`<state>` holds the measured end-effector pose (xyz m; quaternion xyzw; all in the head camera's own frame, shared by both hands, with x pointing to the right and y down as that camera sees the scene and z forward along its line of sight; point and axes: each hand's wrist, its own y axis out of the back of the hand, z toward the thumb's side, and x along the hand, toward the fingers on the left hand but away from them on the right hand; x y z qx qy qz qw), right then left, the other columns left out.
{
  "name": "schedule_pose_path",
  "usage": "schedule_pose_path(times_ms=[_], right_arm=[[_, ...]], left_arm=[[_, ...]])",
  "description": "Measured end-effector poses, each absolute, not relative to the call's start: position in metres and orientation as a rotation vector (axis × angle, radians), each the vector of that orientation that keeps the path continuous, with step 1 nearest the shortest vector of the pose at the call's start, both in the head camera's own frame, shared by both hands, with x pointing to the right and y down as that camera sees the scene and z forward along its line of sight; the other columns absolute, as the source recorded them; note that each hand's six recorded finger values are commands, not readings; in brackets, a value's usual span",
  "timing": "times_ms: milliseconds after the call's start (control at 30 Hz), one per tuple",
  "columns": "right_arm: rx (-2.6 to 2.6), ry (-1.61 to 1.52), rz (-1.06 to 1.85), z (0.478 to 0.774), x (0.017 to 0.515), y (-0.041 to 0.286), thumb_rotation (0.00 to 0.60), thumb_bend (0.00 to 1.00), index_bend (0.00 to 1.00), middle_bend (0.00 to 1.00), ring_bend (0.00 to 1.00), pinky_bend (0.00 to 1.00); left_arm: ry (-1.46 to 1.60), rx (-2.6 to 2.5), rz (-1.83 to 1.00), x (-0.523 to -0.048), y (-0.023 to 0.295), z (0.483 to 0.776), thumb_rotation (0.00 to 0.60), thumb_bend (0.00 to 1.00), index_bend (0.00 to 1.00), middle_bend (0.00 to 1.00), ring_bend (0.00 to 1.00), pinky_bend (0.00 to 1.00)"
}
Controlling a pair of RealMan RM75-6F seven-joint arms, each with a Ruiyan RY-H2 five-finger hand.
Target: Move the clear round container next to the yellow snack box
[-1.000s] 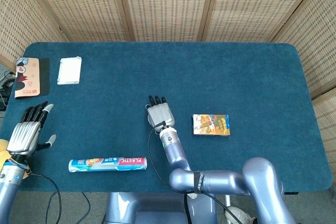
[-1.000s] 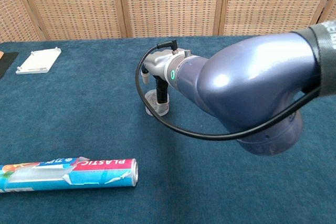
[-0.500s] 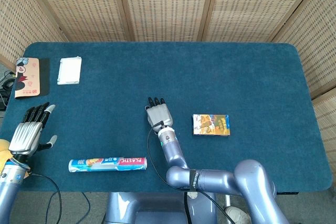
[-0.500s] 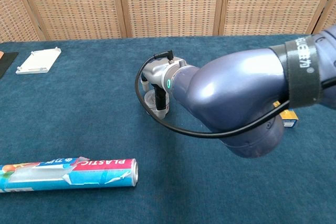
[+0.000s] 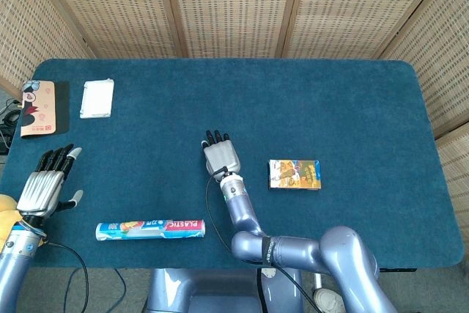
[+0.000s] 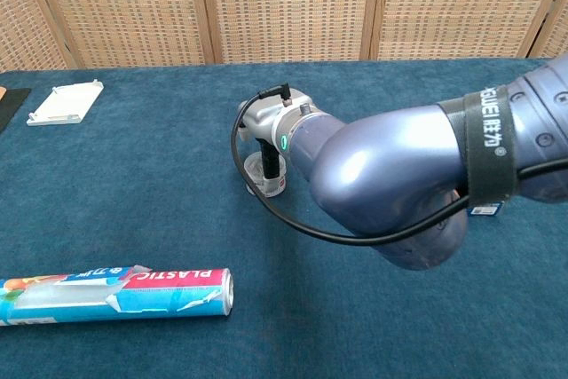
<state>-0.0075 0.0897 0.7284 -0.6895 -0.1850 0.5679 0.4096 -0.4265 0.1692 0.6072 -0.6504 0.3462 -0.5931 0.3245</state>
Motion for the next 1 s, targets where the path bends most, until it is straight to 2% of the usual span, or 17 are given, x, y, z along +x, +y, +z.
schedule_pose_path(times_ms=[367, 533, 633, 1000], right_arm=[[-1.749, -0.465, 1.437, 0.730, -0.004, 0.096, 0.600, 0.09, 0.64, 0.12, 0.00, 0.21], [-1.732, -0.464, 1.421, 0.721, -0.005, 0.094, 0.600, 0.08, 0.64, 0.12, 0.00, 0.21], [-1.704, -0.464, 1.405, 0.709, -0.008, 0.089, 0.600, 0.08, 0.64, 0.12, 0.00, 0.22], [-1.615, -0.483, 1.338, 0.635, -0.009, 0.084, 0.600, 0.08, 0.64, 0.12, 0.00, 0.22]], left_arm=[[0.929, -1.737, -1.550, -0.427, 0.169, 0.607, 0.600, 0.34, 0.00, 0.00, 0.00, 0.00], [0.941, -1.762, -1.562, -0.430, 0.168, 0.610, 0.600, 0.34, 0.00, 0.00, 0.00, 0.00], [0.952, -1.787, -1.564, -0.431, 0.169, 0.610, 0.600, 0.34, 0.00, 0.00, 0.00, 0.00], [0.943, -1.844, -1.460, -0.417, 0.172, 0.591, 0.600, 0.34, 0.00, 0.00, 0.00, 0.00]])
